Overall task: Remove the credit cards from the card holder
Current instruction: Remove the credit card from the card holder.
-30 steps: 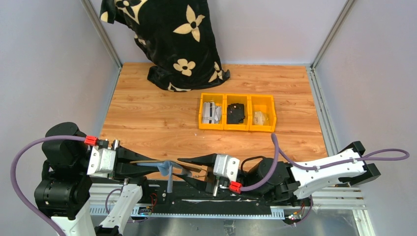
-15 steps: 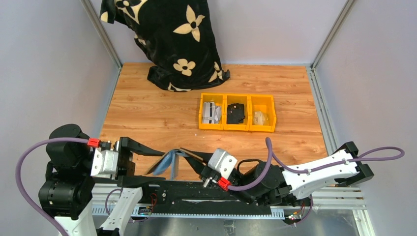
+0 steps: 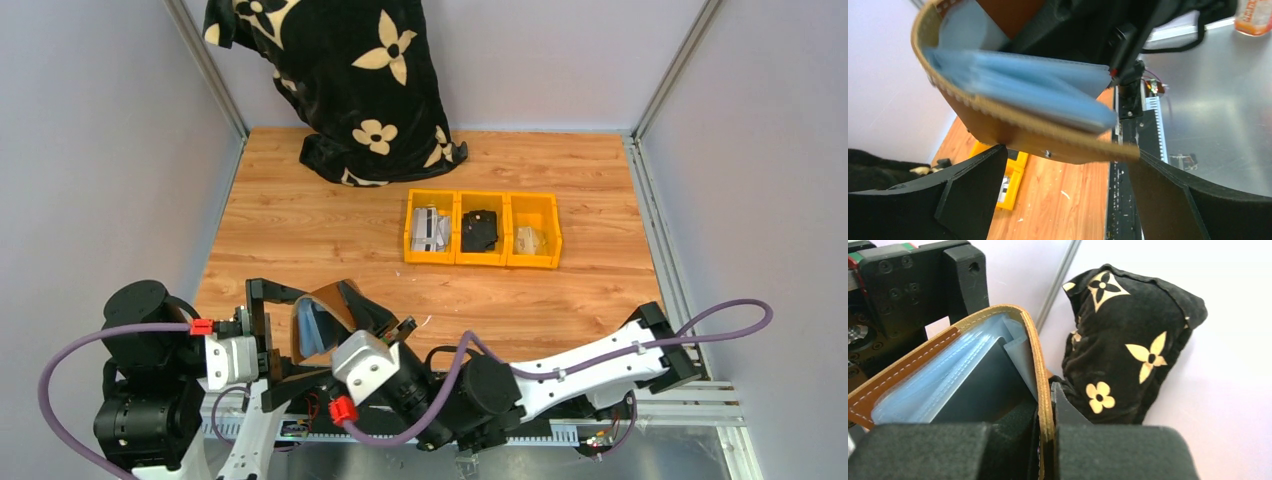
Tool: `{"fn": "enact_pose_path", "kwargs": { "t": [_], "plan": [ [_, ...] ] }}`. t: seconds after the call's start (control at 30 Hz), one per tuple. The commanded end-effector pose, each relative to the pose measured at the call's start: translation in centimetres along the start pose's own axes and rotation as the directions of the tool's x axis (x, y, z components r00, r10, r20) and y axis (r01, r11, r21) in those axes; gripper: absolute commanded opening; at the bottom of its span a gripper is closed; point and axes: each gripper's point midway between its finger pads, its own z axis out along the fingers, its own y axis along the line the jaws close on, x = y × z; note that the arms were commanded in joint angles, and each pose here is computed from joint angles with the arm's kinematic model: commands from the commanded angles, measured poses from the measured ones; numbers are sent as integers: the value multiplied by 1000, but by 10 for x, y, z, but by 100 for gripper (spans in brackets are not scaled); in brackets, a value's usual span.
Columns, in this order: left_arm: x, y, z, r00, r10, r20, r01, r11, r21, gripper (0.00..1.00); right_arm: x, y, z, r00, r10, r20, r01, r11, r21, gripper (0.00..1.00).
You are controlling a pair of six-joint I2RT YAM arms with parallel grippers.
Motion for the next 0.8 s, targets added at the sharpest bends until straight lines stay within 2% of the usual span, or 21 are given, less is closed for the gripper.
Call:
{"fn": "enact_pose_path", "kwargs": {
  "t": [0.0, 0.17, 0.3, 0.5, 0.77],
  "plan": [
    [0, 4, 1, 999, 47, -20, -48, 998, -51, 100, -16, -18, -3, 997, -70, -11, 71, 991, 115, 0],
    [3, 12, -1, 998, 48, -46, -52, 995, -83, 100, -16, -12, -10, 997, -74, -7, 75, 992, 106, 0],
    [2, 16, -1, 997, 55, -50, -59, 995, -86, 100, -11, -18, -18, 1000, -24, -12, 25, 995, 92, 0],
    [-6, 18, 0, 996, 83, -30, -85, 995, -60, 89, 2, -11, -34, 993, 119, -3, -119, 990, -76, 0],
    [-15, 20, 2, 1000, 18, 5, -18, 1000, -22, 88, 9, -10, -37, 992, 123, -34, -125, 989, -75, 0]
  ]
}}
